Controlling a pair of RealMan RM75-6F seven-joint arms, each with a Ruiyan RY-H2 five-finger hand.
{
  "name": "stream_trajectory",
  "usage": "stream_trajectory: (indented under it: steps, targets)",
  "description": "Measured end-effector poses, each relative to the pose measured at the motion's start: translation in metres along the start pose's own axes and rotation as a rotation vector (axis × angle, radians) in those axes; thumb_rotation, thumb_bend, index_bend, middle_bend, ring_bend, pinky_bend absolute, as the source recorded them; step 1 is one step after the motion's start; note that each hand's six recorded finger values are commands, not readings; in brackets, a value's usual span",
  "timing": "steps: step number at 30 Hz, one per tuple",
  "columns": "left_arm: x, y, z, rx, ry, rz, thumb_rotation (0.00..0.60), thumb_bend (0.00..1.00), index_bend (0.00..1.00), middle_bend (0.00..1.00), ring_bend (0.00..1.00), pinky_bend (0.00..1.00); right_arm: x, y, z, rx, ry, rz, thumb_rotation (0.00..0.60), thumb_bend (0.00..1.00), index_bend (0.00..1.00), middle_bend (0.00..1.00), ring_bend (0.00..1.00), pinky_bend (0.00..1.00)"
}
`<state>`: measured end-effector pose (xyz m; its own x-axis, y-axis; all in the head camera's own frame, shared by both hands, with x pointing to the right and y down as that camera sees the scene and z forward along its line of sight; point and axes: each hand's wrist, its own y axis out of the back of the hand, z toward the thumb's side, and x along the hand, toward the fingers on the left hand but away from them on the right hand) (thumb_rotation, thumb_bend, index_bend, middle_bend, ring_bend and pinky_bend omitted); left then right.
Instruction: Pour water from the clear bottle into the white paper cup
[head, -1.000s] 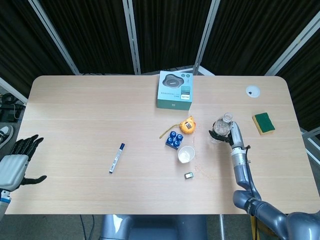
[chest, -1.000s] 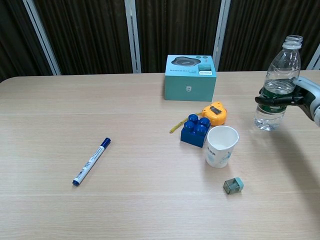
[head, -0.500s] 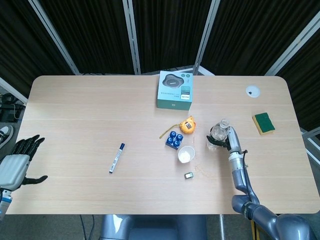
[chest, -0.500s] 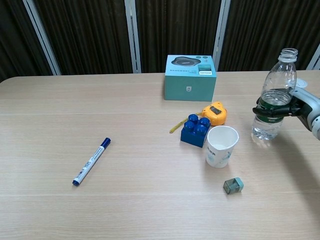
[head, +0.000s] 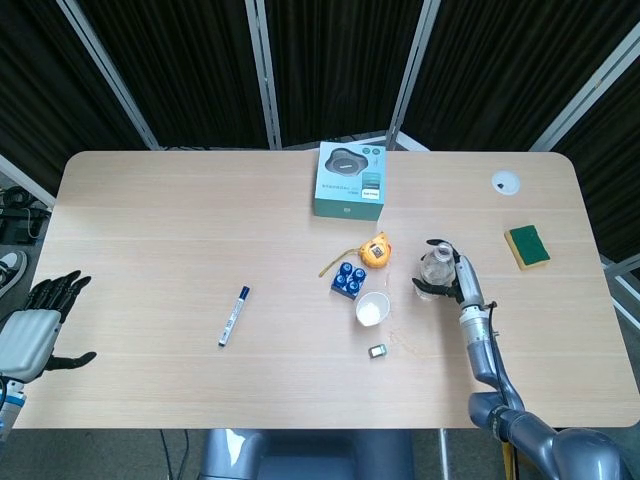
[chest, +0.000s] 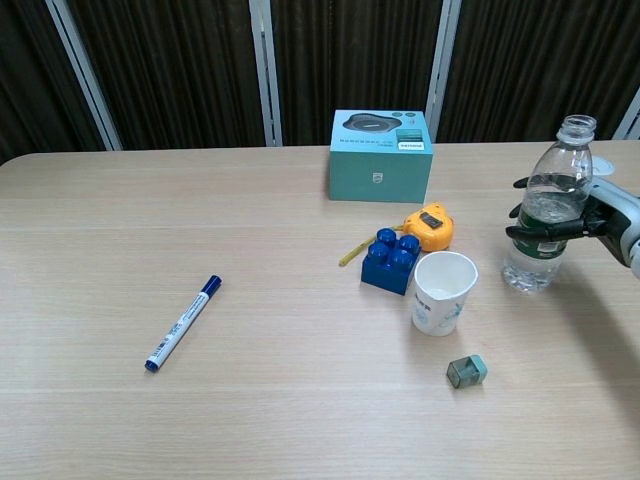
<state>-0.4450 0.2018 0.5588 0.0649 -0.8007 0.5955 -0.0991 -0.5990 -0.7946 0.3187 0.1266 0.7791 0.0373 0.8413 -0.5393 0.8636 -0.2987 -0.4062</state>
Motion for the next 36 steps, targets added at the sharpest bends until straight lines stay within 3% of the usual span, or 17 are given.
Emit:
stream_trajectory:
  steps: [5, 7, 10, 17, 25, 36]
  targets:
    - [0.0, 0.0, 0.0, -0.002, -0.003, 0.001, 0.6, 0.0, 0.0, 0.0, 0.0, 0.0, 0.001, 0.002, 0.001, -0.01, 0.012, -0.002, 0.6, 0.0, 0.14, 0.29, 0.26, 0.17]
    - [-0.001, 0.001, 0.001, -0.002, -0.004, 0.002, 0.6, 0.0, 0.0, 0.0, 0.0, 0.0, 0.002, 0.002, 0.001, -0.01, 0.013, 0.0, 0.6, 0.0, 0.04, 0.14, 0.11, 0.06]
    - [-0.002, 0.001, 0.001, -0.004, -0.007, 0.004, 0.6, 0.0, 0.0, 0.0, 0.0, 0.0, 0.003, 0.002, 0.0, 0.0, 0.012, 0.024, 0.6, 0.0, 0.0, 0.0, 0.0, 0.0]
    - [-0.005, 0.002, 0.005, 0.001, -0.028, 0.005, 0.6, 0.0, 0.0, 0.0, 0.0, 0.0, 0.009, 0.011, -0.006, 0.111, -0.012, 0.139, 0.6, 0.0, 0.0, 0.0, 0.0, 0.0]
    - [-0.014, 0.009, 0.01, -0.015, -0.063, 0.023, 0.6, 0.0, 0.0, 0.0, 0.0, 0.0, 0.019, 0.031, -0.002, 0.274, 0.003, 0.161, 0.6, 0.0, 0.0, 0.0, 0.0, 0.0]
    - [-0.03, 0.021, 0.012, -0.038, -0.097, 0.057, 0.6, 0.0, 0.0, 0.0, 0.0, 0.0, 0.054, 0.076, 0.005, 0.612, 0.053, 0.136, 0.6, 0.0, 0.0, 0.0, 0.0, 0.0]
